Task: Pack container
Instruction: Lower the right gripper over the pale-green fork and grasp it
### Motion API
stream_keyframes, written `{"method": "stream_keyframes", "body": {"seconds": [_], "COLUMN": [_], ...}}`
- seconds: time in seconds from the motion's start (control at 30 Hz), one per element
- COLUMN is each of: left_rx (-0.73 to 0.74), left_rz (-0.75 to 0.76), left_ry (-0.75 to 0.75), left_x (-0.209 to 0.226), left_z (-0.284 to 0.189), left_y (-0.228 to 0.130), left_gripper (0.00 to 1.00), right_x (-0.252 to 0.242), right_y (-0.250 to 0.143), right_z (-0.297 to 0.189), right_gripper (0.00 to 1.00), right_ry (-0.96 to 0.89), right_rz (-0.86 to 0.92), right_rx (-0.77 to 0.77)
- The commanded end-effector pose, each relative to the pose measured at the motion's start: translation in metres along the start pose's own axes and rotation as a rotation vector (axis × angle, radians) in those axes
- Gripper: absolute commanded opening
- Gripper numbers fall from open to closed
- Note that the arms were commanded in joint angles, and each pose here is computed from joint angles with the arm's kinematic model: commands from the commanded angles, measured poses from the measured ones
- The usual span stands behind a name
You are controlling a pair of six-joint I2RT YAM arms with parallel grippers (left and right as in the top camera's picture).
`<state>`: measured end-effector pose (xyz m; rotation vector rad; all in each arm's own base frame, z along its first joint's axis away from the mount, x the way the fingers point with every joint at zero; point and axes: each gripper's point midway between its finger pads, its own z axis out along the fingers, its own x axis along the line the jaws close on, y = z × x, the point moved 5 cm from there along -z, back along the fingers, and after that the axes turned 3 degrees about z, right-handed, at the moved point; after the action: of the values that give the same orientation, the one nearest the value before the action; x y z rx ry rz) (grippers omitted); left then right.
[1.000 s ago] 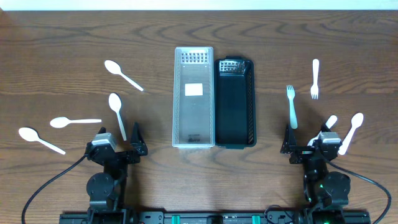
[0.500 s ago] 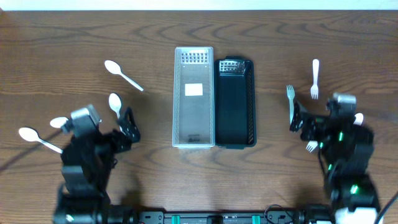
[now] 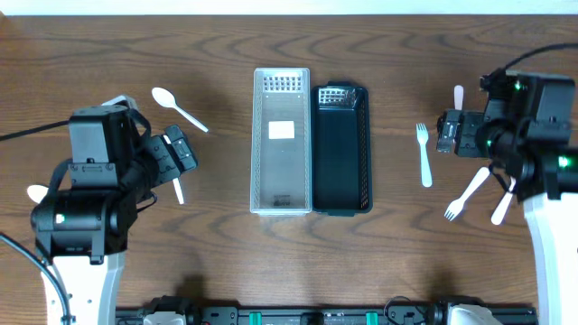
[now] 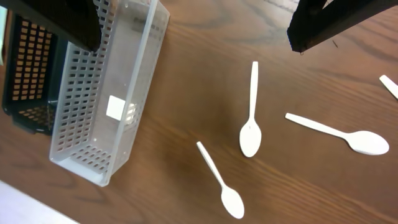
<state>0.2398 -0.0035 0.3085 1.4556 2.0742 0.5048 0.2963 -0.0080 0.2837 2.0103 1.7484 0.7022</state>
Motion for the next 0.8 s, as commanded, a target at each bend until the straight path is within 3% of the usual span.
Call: {"method": "stream_keyframes", "body": {"seconds": [0.0,0.27,0.77], "left_rx": [0.005,0.06,0.048], "left_rz": [0.003,0.027,0.042], "left_ry": [-0.006,0.014,0.04], "left_x": [-0.002,-0.003,0.0], "left_z": [0.0,0.017,0.019], "left_y": [0.003,0.004,0.006], "left_gripper": [0.98,0.98,0.98], "right_x": [-0.006,-0.013,-0.01], "right_y": [0.009,0.016,-0.036], "right_z": [0.02,0.093,0.203], "right_gripper": [0.99,0.99,0.99], "right_ry": [-0.033,-0.086,-0.124], "right_rz": [-0.031,-0.021,-0.065], "right_rx": [0.087,0.333,0.588]}}
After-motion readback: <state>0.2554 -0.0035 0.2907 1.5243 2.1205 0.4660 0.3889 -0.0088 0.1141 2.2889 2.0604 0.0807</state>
